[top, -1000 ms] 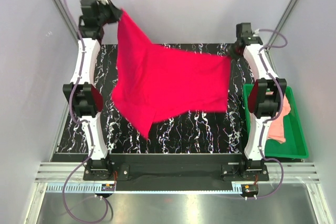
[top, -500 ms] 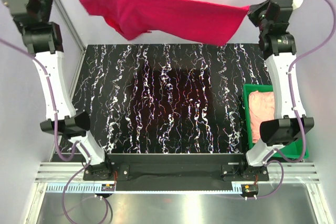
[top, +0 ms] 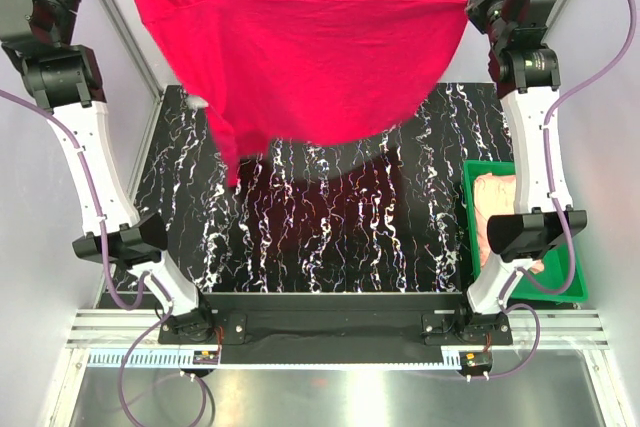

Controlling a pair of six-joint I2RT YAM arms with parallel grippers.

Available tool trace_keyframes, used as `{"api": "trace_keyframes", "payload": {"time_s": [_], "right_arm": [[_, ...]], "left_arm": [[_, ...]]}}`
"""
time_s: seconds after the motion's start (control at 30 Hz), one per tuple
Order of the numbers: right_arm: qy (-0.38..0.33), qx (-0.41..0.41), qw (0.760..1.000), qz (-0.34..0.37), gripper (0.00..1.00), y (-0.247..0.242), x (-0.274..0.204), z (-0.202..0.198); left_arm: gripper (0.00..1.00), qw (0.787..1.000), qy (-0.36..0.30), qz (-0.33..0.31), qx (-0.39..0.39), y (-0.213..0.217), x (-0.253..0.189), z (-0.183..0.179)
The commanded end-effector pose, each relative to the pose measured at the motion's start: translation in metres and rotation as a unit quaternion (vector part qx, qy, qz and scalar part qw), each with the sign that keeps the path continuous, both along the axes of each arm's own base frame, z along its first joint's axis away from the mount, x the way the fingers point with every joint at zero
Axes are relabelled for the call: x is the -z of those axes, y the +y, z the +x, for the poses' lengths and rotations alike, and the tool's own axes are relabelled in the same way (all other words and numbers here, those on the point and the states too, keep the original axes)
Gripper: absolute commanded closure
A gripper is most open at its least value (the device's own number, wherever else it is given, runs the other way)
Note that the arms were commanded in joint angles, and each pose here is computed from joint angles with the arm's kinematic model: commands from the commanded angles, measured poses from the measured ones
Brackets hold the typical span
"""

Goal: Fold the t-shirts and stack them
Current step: Flatten the tshirt out

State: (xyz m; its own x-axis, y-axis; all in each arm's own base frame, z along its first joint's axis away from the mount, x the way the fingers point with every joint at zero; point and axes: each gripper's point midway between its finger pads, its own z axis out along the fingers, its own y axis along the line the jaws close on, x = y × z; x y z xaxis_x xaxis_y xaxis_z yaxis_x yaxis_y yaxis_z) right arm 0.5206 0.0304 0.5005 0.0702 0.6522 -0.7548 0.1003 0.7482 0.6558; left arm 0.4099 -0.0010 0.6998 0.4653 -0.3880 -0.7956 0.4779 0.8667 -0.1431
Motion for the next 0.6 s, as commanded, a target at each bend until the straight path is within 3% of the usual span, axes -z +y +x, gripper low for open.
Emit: {"api": "trace_keyframes", "payload": {"time_s": [0.0,0.2,0.57], "right_arm": [[-0.045,0.016,0.999,-0.005,1.00,-0.005,-0.034,-0.014],[-0.039,0.008,0.999,-0.008,1.00,0.000,-0.040,-0.018],[-0.062,0.005,0.998,-0.027,1.00,0.000,-0.065,-0.087]], "left_arm": [[1.00,0.999,-0.044,0.003,0.001,0.002,-0.020,-0.023],[1.00,0.998,-0.058,0.020,0.010,-0.003,-0.030,-0.044],[1.00,0.992,-0.118,0.032,0.027,-0.011,-0.066,-0.128]]}}
